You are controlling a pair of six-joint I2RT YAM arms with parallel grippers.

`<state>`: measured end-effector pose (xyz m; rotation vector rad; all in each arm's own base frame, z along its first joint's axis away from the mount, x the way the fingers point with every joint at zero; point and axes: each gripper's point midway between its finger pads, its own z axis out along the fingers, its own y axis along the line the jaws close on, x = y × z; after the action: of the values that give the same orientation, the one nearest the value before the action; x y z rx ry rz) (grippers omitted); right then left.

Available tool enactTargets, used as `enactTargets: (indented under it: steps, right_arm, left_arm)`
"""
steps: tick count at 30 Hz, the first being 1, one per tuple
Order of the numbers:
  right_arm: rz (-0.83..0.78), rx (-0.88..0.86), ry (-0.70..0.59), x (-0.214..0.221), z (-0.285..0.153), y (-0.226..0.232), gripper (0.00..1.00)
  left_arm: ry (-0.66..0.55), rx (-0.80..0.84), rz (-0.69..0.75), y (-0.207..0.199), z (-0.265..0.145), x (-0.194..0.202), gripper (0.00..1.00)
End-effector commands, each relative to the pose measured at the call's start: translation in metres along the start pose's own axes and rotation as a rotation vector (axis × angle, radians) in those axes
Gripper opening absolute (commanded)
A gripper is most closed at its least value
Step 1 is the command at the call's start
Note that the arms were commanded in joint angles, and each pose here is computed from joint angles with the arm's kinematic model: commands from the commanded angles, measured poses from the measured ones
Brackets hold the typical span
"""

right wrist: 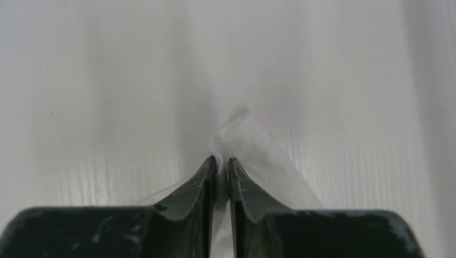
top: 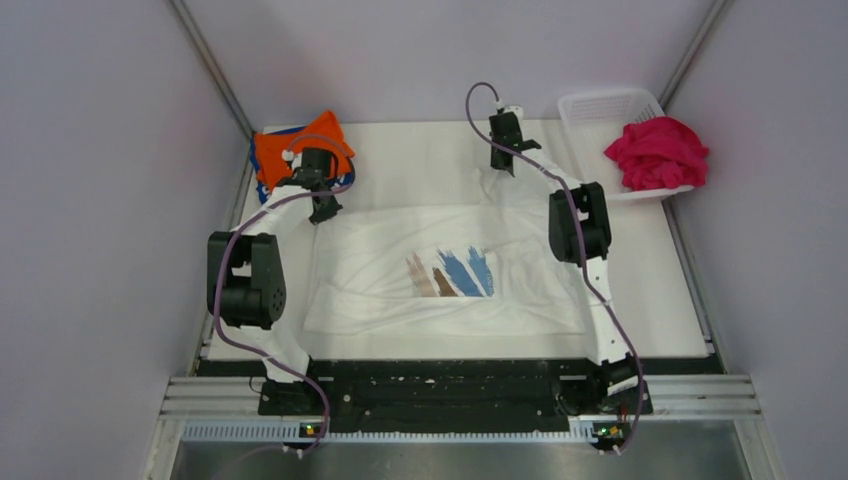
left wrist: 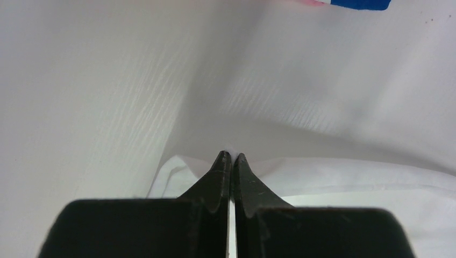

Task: Fold and stack the t-shirts
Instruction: Grab the side of the flattened tshirt furthest away from the robot with both arms, then fold the other side of the tshirt into a rectangle

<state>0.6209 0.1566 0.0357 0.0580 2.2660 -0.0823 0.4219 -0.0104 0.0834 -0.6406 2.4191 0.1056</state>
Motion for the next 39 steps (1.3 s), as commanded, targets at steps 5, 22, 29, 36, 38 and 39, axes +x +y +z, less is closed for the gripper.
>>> enactTargets:
  steps: [5,22,29,36,38,39]
  right_arm:
    - [-0.013,0.030,-0.004,-0.014,-0.027,-0.015,0.00]
    - [0.086,-0.051,-0.221,-0.009,-0.188,-0.039,0.00]
    - [0.070,-0.009,-0.220,0.025,-0.250,-0.053,0.00]
    - [0.071,-0.014,-0.221,0.051,-0.308,-0.062,0.00]
    - [0.056,-0.004,-0.212,0.059,-0.319,-0.065,0.00]
    - [0.044,-0.002,-0.209,0.063,-0.325,-0.064,0.00]
  left_arm:
    - [-0.059,0.019,-0.020,-0.004,-0.018,-0.019,0.00]
    - [-0.086,0.082,-0.054,0.002,-0.044,-0.001,0.00]
    - [-0.105,0.099,-0.074,0.014,-0.058,0.013,0.00]
    - [-0.138,0.084,-0.089,0.026,-0.067,0.019,0.00]
    - [-0.158,0.075,-0.091,0.028,-0.070,0.014,0.00]
    - [-0.172,0.070,-0.092,0.029,-0.071,0.010,0.00]
